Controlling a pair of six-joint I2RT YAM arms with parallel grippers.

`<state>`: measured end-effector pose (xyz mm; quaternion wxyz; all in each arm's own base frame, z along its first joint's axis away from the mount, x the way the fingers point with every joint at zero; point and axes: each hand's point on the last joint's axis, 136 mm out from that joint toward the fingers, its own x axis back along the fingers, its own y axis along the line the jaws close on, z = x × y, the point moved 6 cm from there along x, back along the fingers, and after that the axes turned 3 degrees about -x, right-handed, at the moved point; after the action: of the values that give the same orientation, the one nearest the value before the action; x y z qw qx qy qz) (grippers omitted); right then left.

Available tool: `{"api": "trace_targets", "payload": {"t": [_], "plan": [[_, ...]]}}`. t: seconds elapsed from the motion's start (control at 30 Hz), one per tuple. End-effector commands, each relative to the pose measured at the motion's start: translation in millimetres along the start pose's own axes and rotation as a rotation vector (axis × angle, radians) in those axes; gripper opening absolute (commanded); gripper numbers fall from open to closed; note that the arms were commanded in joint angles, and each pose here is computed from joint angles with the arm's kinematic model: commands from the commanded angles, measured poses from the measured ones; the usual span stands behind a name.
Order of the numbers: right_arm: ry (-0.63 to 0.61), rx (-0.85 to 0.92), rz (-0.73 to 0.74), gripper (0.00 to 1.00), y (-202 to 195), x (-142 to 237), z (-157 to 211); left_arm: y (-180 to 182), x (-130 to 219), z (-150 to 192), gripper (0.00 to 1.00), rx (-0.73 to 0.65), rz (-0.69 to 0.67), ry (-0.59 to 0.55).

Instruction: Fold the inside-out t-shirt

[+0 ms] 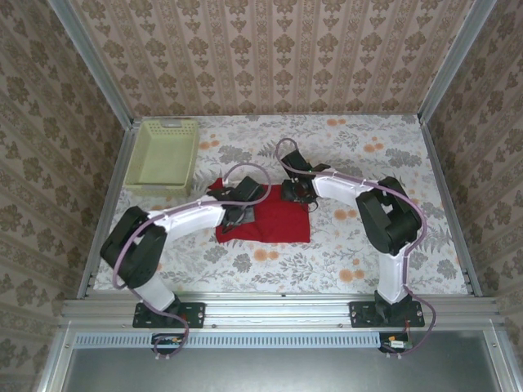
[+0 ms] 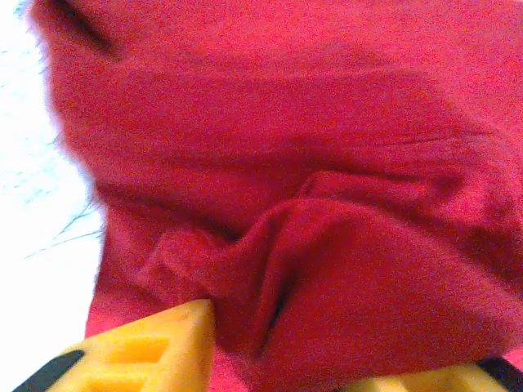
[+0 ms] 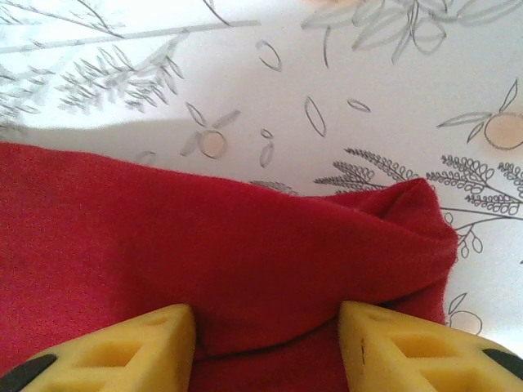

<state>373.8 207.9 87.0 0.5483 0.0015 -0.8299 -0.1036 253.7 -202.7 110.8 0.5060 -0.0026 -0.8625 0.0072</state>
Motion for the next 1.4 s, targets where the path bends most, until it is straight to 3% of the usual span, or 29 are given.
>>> {"api": "trace_targets", "payload": {"t": [0.0, 0.17, 0.3, 0.4, 0.6, 0.8, 0.9, 0.97, 1.07, 1.2, 1.37], "plan": [[0.016, -0.042, 0.134, 0.48, -27, -6, 5, 26, 16, 12, 0.31, 0.097, -0.011, -0.049], [0.036, -0.074, 0.174, 0.47, -49, -4, 24, 60, 18, 49, 0.30, 0.206, 0.007, -0.056], [0.031, -0.077, 0.154, 0.47, -54, 8, 42, 83, 12, 69, 0.38, 0.303, 0.016, -0.047], [-0.008, -0.047, 0.144, 0.47, -52, 28, 40, 88, 15, 65, 0.45, 0.320, 0.039, -0.062], [-0.110, 0.049, 0.122, 0.53, -37, 58, 13, 71, 33, 43, 0.52, 0.287, 0.131, -0.116], [-0.019, 0.094, 0.104, 0.54, -24, 23, 4, 39, 24, 31, 0.56, 0.235, 0.210, -0.069], [0.010, 0.090, 0.206, 0.52, -38, 11, 9, 31, 12, 25, 0.55, 0.205, 0.180, -0.045], [0.030, 0.093, 0.309, 0.51, -53, 11, 17, 33, -1, 20, 0.52, 0.191, 0.139, -0.008], [0.058, 0.077, 0.317, 0.48, -67, 12, 38, 38, -15, 11, 0.48, 0.165, 0.087, 0.008], [0.115, 0.030, 0.191, 0.44, -59, 22, 84, 32, -29, -12, 0.48, 0.098, 0.041, 0.018], [0.155, 0.014, 0.001, 0.43, -22, 40, 140, 14, -44, -48, 0.45, 0.054, 0.106, 0.036]]}}
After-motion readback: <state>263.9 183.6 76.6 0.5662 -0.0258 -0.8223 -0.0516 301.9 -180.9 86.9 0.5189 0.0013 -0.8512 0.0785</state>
